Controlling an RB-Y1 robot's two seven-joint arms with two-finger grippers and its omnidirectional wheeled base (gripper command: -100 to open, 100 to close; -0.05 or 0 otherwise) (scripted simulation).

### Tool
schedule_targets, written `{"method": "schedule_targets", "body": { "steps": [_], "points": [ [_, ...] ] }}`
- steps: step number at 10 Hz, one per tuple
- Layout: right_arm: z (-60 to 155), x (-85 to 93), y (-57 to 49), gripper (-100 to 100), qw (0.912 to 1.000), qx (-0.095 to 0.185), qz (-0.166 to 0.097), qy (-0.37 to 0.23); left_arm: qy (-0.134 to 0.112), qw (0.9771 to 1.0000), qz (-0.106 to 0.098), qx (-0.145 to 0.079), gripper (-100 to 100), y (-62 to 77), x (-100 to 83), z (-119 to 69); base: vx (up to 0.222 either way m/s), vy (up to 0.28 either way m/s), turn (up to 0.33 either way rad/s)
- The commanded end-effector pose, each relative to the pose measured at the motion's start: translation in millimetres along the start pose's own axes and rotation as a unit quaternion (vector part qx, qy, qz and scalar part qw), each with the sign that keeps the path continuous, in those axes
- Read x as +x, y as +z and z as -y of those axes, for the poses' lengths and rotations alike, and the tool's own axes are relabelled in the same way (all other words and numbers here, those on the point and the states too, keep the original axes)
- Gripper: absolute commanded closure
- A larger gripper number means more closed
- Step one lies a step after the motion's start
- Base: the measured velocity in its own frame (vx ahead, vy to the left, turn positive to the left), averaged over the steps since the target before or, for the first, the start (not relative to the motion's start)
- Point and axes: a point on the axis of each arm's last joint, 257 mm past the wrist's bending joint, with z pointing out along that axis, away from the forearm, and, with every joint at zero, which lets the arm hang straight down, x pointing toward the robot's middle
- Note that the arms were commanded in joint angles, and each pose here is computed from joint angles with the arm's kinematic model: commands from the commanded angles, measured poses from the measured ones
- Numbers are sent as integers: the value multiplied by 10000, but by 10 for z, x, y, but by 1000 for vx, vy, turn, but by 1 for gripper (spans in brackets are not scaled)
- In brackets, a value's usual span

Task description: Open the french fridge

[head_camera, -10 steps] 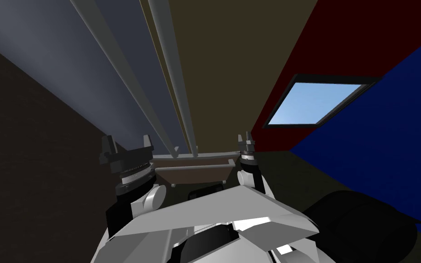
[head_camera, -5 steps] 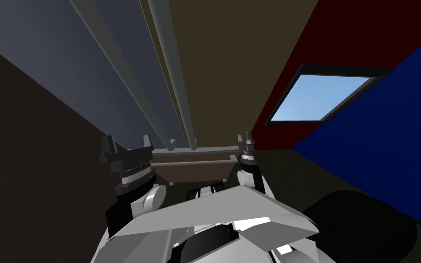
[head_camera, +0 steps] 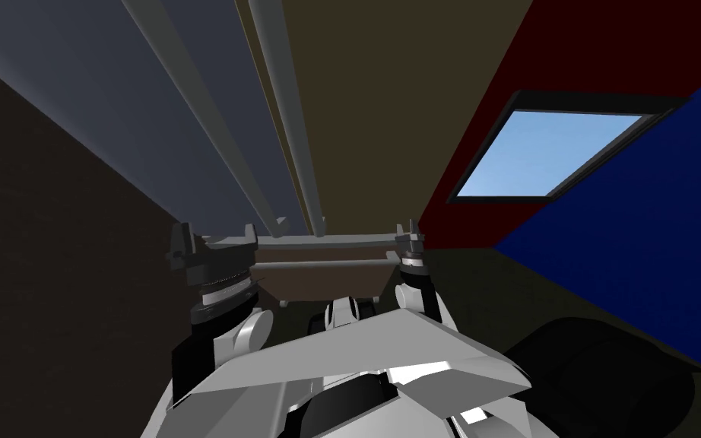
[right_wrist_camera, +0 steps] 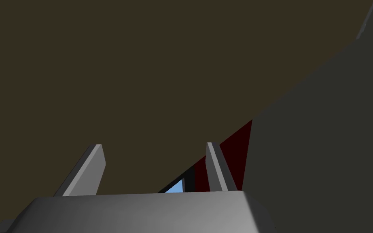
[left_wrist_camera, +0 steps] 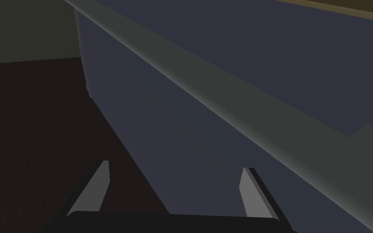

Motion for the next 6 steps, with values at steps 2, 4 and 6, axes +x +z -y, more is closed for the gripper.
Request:
{"method": "schedule_targets", "body": {
  "steps": [2,4,6],
  "points": [
    [27,-6,-18,0,10000,44,6,-5,-128,9992,-187,-320,-100,45,34,-108,7,-36,109],
    [70,-17,-49,0,9999,113,16,-13,-263,9980,-204,-545,-100,71,29,-195,11,-44,122],
    [134,-28,-96,0,9998,216,26,-22,-435,9959,-190,-773,-100,96,20,-284,16,-69,176]
  ]
}}
